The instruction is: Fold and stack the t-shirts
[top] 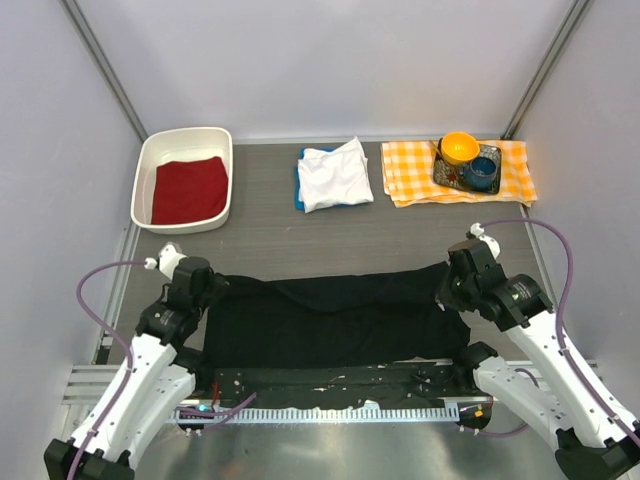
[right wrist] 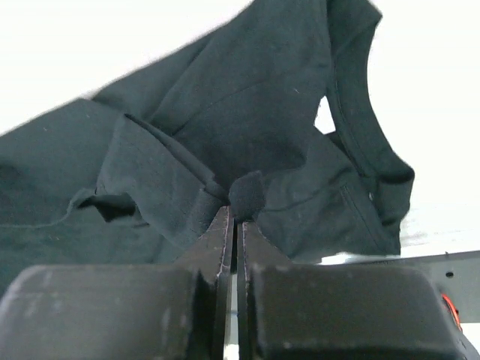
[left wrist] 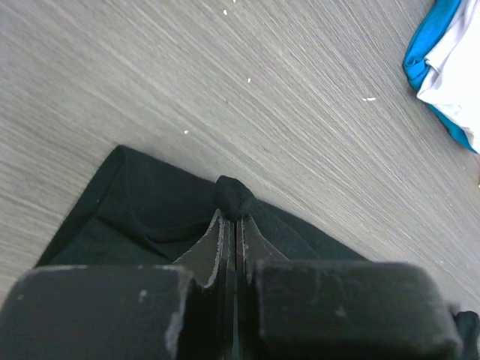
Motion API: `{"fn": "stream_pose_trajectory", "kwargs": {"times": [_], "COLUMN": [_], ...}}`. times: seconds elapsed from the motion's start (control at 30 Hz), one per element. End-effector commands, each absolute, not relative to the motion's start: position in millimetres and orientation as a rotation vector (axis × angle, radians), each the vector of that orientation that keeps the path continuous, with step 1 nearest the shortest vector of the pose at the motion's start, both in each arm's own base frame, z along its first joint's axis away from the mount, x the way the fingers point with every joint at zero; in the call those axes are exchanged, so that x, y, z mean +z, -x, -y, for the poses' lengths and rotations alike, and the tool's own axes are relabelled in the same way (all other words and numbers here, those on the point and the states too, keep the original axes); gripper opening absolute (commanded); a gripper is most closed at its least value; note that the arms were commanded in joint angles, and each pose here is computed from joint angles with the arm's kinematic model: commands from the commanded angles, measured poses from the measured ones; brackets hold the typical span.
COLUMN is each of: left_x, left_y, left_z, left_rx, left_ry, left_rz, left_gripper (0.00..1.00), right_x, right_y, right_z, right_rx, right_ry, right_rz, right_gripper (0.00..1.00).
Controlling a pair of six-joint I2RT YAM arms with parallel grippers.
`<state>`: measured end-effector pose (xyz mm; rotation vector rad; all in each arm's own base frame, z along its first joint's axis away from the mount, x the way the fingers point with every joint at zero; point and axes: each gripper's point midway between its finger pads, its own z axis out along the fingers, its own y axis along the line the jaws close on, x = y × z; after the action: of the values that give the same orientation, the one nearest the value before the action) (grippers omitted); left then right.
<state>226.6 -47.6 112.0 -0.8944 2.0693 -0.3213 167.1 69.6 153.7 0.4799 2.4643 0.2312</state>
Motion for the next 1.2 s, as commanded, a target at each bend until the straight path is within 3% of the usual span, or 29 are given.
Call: {"fn": "stream_pose_trajectory", "kwargs": {"times": [0.0,0.33,0.4,0.43,0.47,0.53,0.63,0.67,0.87,1.17], "left_x": [112,100,102,104,107,114,131,137,168,113], "left_y": [-207,-187,-187,-188,-188,-191,-195,-197,-231,-279], "left_z": [46,48,48,48,49,50,51,51,74,139], "left_rx": [-0.352,-0.362,-0.367,-0.375,-0.386,-0.407,-0.428,-0.435,-0.541,-0.567], "left_ry": [0.969,1.001,0.991,0.987,0.982,0.967,0.947,0.943,0.840,0.714], "left_rz": [-2.069,-2.136,-2.129,-2.123,-2.113,-2.097,-2.061,-2.049,-2.019,-2.268], "left_gripper": [0.00,0.01,0.17,0.32,0.68,0.98,1.00,1.00,1.00,1.00], "right_x": [142,139,145,148,158,176,191,191,161,98], "right_y": [-137,-109,-109,-110,-114,-122,-134,-137,-182,-244], "right_z": [-73,-70,-74,-75,-77,-80,-86,-88,-103,-123], "right_rx": [0.260,0.213,0.236,0.250,0.273,0.303,0.320,0.326,0.261,0.175], "right_ry": [-0.482,-0.405,-0.351,-0.336,-0.315,-0.298,-0.257,-0.245,-0.230,-0.260], "right_rz": [-2.585,-2.704,-2.716,-2.713,-2.690,-2.635,-2.597,-2.597,-2.570,-2.544], "right_gripper": [0.01,0.01,0.05,0.30,0.41,0.52,0.76,0.78,0.79,0.79]}}
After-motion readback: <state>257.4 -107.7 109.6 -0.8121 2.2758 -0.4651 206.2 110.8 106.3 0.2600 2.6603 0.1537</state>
